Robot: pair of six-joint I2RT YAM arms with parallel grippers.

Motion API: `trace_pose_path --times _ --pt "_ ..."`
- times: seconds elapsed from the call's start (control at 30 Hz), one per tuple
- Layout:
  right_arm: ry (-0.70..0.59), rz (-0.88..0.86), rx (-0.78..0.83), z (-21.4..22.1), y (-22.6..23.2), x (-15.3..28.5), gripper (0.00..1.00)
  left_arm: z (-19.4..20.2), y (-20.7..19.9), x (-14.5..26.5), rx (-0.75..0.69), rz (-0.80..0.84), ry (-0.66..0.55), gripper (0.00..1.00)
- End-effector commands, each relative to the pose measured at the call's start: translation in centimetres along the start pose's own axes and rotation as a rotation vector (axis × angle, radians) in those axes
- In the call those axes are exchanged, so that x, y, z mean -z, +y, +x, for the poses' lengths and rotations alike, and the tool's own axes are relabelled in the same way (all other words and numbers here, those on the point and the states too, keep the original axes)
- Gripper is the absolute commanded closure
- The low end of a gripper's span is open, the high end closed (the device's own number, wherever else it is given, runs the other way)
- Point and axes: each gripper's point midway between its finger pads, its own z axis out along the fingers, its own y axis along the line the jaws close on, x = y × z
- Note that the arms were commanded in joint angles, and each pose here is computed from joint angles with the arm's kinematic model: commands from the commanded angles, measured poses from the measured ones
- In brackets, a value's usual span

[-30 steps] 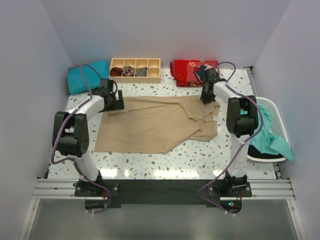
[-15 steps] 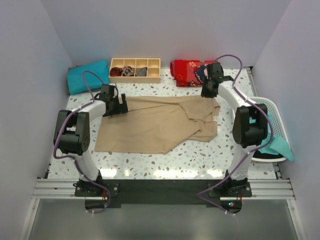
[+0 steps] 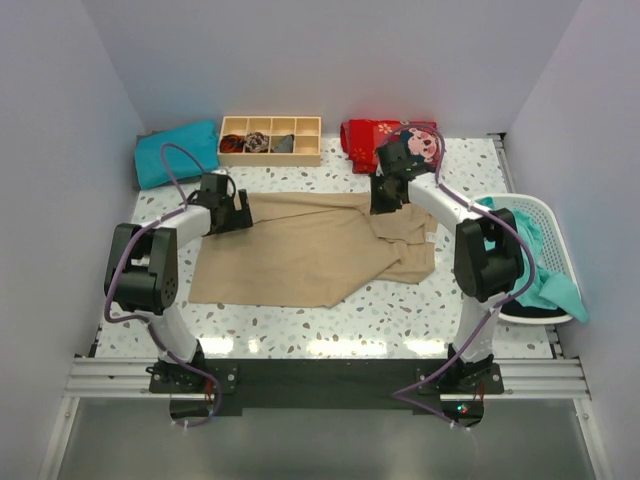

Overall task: Fold and stack the t-shirts
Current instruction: Fold the flattened tshirt in 1/3 of the way

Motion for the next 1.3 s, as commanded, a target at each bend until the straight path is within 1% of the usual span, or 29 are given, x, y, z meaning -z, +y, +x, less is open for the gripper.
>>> trace_pose_path --times 0.0,0.03,0.1,0.13,0.23,0.3,0.4,0.47,0.53,0.63,0.67,0.77,0.83,0.9,0.93,1.0,1.1,1.27 --pt "0.016 -0.008 -0.010 0.7 -0.6 -0.4 0.81 -1.0 0.7 0.6 0.035 -0.032 -0.045 0.00" --pt "0.016 -0.008 -0.010 0.7 -0.6 -0.5 0.81 -0.8 1.0 0.5 0.039 -0.048 -0.047 0.00" --pt "0.020 -0.007 -0.008 0.8 -0.6 -0.4 0.81 -1.8 0.7 1.1 0.049 -0.022 -0.105 0.00" --pt "0.018 -0.005 -0.010 0.8 -0.7 -0.3 0.82 -2.1 0.5 1.2 0.049 -0.008 -0.112 0.00" --pt "0.019 -0.007 -0.008 0.8 -0.7 -0.4 0.82 -1.7 0.4 0.1 0.035 -0.018 -0.069 0.00" --pt "0.020 -0.005 -0.006 0.8 -0.7 -0.3 0.82 -1.8 0.3 -0.4 0.035 -0.013 -0.073 0.00" --pt "0.027 -0.003 0.001 1.0 -0.7 -0.3 0.82 -2.0 0.1 -0.7 0.042 0.003 -0.076 0.12" --pt "0.038 -0.001 0.003 1.5 -0.8 -0.4 0.82 -2.4 -0.1 -0.7 0.046 0.007 -0.082 0.26" --pt "0.051 0.004 0.006 2.1 -1.0 -0.4 0.83 -2.8 0.0 -0.7 0.048 0.002 -0.090 0.36" --pt "0.067 0.032 0.005 3.2 -1.8 -0.6 0.84 -3.3 0.2 -0.5 0.050 -0.008 -0.095 0.44" --pt "0.071 0.039 0.003 3.5 -2.0 -0.6 0.85 -3.3 0.3 -0.4 0.049 -0.015 -0.092 0.46" --pt "0.092 0.046 0.003 4.5 -2.4 -0.7 0.85 -3.9 0.6 0.0 0.048 -0.030 -0.111 0.46" --pt "0.100 0.040 0.003 5.1 -2.3 -0.5 0.85 -4.2 0.9 0.2 0.052 -0.036 -0.119 0.50" --pt "0.099 0.033 0.008 5.4 -2.2 -0.2 0.85 -4.4 1.2 0.4 0.058 -0.041 -0.121 0.51" --pt "0.104 0.033 0.011 5.7 -2.3 -0.1 0.85 -4.6 1.3 0.6 0.060 -0.044 -0.127 0.50" --pt "0.096 0.033 0.017 5.6 -2.2 0.3 0.85 -4.7 1.4 0.8 0.062 -0.048 -0.130 0.40" --pt "0.096 0.034 0.018 5.6 -2.2 0.4 0.85 -4.9 1.3 0.8 0.054 -0.042 -0.134 0.55" --pt "0.096 0.028 0.021 5.5 -2.0 0.3 0.86 -4.5 1.1 0.2 0.047 -0.028 -0.117 0.72"
